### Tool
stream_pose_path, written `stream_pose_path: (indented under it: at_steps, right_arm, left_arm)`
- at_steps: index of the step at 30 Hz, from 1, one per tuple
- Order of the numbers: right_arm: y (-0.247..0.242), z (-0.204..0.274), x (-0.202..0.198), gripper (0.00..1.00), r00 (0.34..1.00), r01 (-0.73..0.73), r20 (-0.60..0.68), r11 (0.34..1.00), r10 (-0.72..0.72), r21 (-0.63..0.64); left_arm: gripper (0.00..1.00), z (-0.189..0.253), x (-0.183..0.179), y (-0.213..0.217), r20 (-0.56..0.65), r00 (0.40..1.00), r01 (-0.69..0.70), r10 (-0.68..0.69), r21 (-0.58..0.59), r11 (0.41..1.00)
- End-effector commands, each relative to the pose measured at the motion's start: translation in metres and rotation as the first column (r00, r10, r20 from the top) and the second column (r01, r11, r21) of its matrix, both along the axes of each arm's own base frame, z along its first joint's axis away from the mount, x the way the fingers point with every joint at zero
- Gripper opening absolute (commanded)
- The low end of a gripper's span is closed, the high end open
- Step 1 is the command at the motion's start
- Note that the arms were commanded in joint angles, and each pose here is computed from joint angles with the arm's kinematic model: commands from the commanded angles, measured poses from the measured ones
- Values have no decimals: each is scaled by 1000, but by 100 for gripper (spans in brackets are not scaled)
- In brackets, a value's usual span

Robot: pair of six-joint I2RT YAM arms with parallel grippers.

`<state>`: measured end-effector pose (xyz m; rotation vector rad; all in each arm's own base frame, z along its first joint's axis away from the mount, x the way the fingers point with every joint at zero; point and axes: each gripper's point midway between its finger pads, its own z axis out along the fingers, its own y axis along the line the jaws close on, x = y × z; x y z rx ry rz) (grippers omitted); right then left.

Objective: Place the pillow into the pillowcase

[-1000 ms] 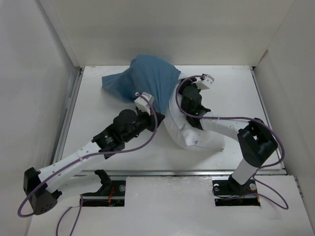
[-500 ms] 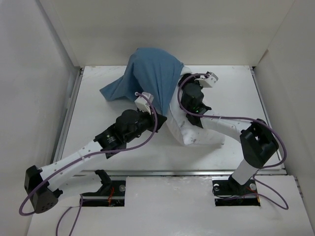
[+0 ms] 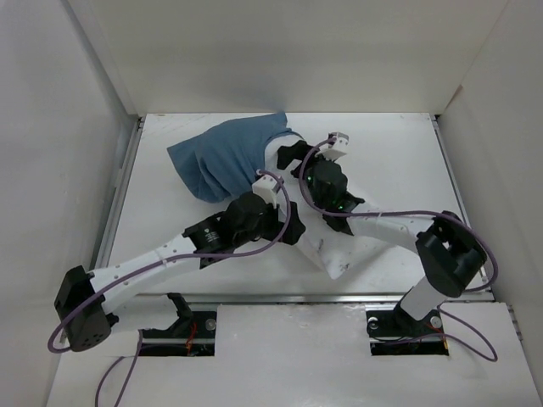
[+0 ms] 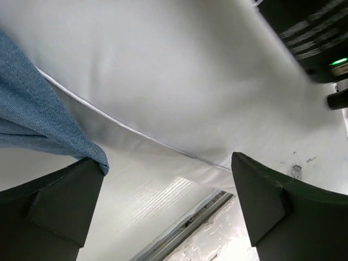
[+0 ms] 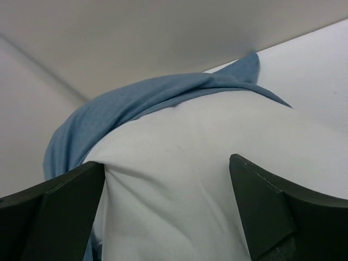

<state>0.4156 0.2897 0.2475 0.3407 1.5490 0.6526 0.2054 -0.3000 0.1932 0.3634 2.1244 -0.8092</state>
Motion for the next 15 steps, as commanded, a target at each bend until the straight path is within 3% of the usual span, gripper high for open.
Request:
stream_pose_path:
  at_steps: [1,6,11,15]
  right_arm:
    - [7,41,-11,100,991,-130,15,989,132,-73]
    - [2,58,-18,100,956,-292,-70,942,284,-167]
    - [-34,92,-23,100,959,-282,-40,928,281,-243]
    - [-48,78,-20,100,961,-276,-94,899,260,-341]
  left_arm:
    - [100,59,-4,6,69,997,-21,28,-102,995]
    - [100,94,9,29,152,981,-109,124,-102,989]
    - [100,130,17,46,227,953,-171,202,-148,974]
    - [100,147,33,73,230,902,-346,366,-124,930]
